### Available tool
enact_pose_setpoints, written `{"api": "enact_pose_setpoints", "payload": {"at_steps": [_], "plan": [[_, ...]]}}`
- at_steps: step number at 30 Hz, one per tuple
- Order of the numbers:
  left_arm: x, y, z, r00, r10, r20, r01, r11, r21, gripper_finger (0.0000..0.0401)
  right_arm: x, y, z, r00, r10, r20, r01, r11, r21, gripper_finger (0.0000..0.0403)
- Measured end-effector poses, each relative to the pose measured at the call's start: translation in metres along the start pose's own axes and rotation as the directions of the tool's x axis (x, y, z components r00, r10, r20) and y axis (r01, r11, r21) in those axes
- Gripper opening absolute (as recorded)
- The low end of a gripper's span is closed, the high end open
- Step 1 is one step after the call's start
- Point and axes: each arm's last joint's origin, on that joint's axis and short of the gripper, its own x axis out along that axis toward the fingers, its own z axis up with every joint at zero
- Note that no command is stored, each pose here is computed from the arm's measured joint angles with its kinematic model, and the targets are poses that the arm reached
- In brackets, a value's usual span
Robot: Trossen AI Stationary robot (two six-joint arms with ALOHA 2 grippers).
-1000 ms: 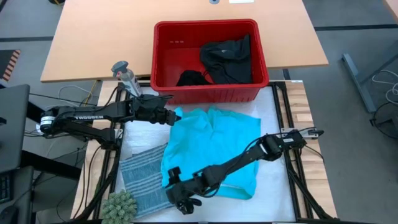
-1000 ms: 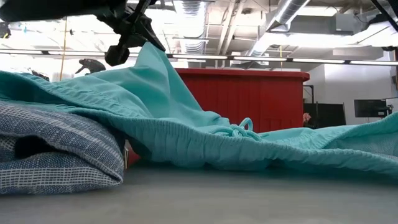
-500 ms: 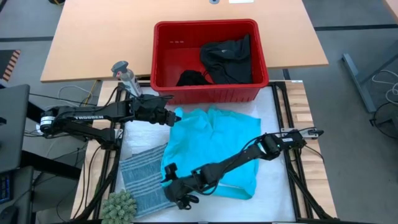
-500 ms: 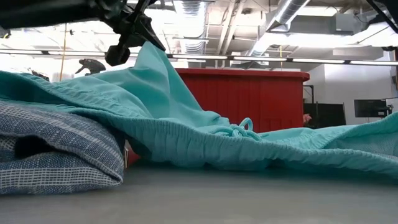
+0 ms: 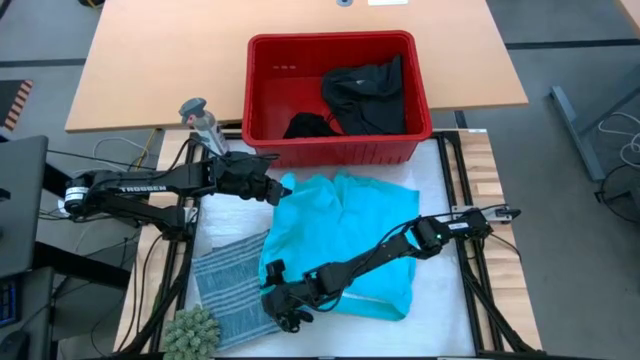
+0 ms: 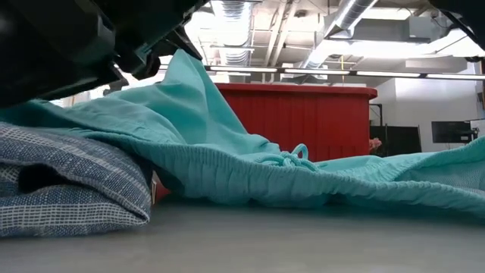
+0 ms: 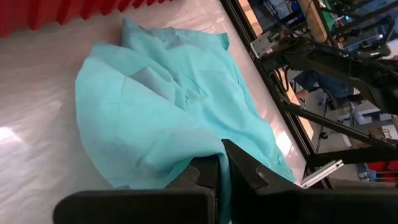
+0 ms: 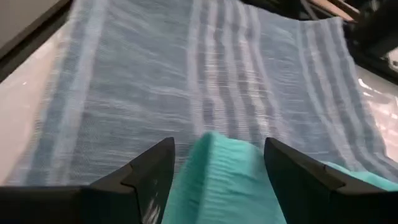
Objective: Fold Laundry from Bin
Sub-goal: Fold the light blue shorts from the red organizer bin
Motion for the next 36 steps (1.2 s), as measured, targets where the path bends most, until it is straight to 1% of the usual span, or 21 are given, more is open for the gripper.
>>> {"api": "enact_pose_setpoints", "payload": {"at_steps": [3, 6, 10, 14, 18, 19, 22, 25, 27, 29, 32, 36], "plan": [[0.000, 0.000, 0.000, 1.000, 0.000, 0.000, 0.000, 1.000, 0.003, 0.0000, 0.001, -0.004, -0.003, 0.999, -0.022, -0.032, 0.022, 1.000, 0.022, 0.0256], [0.000, 0.000, 0.000, 1.000, 0.000, 0.000, 0.000, 1.000, 0.003, 0.0000, 0.002, -0.007, -0.007, 0.998, -0.020, -0.067, 0.023, 0.999, 0.045, 0.0233], [0.000, 0.000, 0.000, 1.000, 0.000, 0.001, 0.000, 1.000, 0.025, 0.0000, 0.001, -0.007, -0.008, 0.997, -0.020, -0.078, 0.023, 0.999, 0.043, 0.0190], [0.000, 0.000, 0.000, 1.000, 0.000, 0.001, 0.000, 1.000, 0.024, 0.0000, 0.001, -0.007, -0.008, 0.997, -0.019, -0.080, 0.023, 0.999, 0.042, 0.0117], [0.000, 0.000, 0.000, 1.000, 0.001, 0.001, -0.001, 1.000, 0.006, 0.0000, -0.005, -0.006, 0.002, 0.997, -0.017, -0.069, 0.019, 0.999, 0.040, 0.0032], [0.000, 0.000, 0.000, 1.000, 0.001, 0.001, -0.001, 1.000, 0.002, 0.0000, -0.008, -0.006, 0.006, 0.998, -0.015, -0.061, 0.017, 0.999, 0.037, 0.0025], [0.000, 0.000, 0.000, 1.000, 0.001, 0.002, -0.001, 1.000, -0.022, 0.0000, -0.019, -0.006, 0.022, 0.999, -0.011, -0.048, 0.013, 0.999, 0.037, 0.0025], [0.000, 0.000, 0.000, 1.000, 0.000, 0.002, 0.000, 0.998, -0.069, 0.0000, -0.032, -0.010, 0.039, 1.000, -0.010, -0.027, 0.012, 0.997, 0.079, 0.0025], [0.000, -0.001, 0.000, 1.000, -0.007, 0.003, 0.008, 0.996, -0.090, 0.0000, -0.040, -0.012, 0.047, 1.000, 0.014, -0.022, -0.012, 0.994, 0.111, 0.0025], [0.000, -0.001, 0.001, 1.000, -0.018, 0.001, 0.018, 0.994, -0.112, 0.0000, -0.042, -0.011, 0.048, 0.999, 0.041, -0.014, -0.038, 0.987, 0.157, 0.0025], [0.000, -0.003, 0.001, 0.999, -0.041, 0.000, 0.041, 0.990, -0.135, 0.0000, -0.040, -0.009, 0.043, 0.998, 0.049, -0.042, -0.039, 0.975, 0.220, 0.0025], [-0.001, -0.007, 0.004, 0.996, -0.083, 0.016, 0.085, 0.983, -0.163, 0.0000, -0.039, -0.005, 0.043, 0.997, 0.078, -0.028, -0.070, 0.973, 0.220, 0.0025]]}}
